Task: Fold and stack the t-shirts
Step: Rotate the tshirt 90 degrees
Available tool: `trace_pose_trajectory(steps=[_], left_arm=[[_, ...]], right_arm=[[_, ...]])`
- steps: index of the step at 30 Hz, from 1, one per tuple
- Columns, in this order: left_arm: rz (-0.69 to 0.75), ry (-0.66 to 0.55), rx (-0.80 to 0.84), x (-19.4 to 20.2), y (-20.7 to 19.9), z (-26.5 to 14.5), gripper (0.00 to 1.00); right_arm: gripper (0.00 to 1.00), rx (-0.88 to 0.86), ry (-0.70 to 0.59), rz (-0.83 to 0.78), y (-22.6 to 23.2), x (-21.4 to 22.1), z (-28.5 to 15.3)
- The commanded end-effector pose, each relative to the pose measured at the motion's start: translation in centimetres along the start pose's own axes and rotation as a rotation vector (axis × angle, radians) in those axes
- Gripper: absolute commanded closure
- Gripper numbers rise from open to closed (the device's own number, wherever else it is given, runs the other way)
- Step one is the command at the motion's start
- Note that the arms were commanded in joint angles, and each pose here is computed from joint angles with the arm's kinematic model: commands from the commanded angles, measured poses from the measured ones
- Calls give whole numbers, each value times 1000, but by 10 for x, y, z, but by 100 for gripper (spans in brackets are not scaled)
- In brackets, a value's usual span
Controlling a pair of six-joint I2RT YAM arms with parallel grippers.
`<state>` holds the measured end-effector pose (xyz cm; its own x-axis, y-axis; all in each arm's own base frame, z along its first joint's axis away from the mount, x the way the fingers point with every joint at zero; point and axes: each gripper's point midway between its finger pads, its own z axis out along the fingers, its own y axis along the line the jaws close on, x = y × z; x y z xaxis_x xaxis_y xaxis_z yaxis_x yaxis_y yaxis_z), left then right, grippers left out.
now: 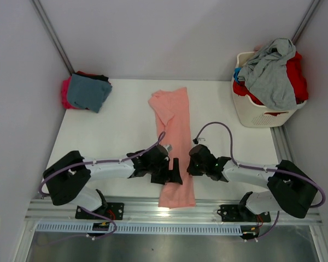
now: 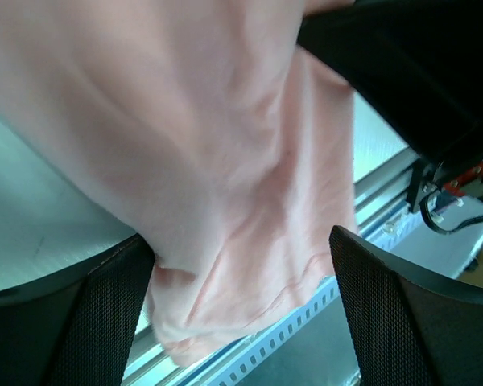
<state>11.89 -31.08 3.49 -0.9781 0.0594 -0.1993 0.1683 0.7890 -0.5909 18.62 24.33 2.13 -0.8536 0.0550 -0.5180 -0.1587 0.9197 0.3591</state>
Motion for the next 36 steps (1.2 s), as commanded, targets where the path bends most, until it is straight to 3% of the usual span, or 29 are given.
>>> trace_pose_trajectory(steps=[1,15,18,19,23,30,36], left_arm=[[36,-18,-186,-6,37,3,7],[9,-67,-267,-49,51,-3,9],[-27,-40,-199,-35,45,-3,10],[-39,-19,-187,-23,48,-3,10],[-18,-25,-128,-7,45,-14,10],[32,-59,12,7,20,-38,9],[17,-25,30,26,21,-35,9]], right_arm=[[100,32,-53,-14,-7,-29,7],[100,31,-42,-14,-15,-55,25],[80,20,-35,-24,-13,-56,21],[67,18,-37,-29,-14,-55,18],[43,9,-85,-42,-14,-62,-6],[34,-35,-134,-45,-7,-69,-54],[38,-35,-71,-40,-3,-36,-69]])
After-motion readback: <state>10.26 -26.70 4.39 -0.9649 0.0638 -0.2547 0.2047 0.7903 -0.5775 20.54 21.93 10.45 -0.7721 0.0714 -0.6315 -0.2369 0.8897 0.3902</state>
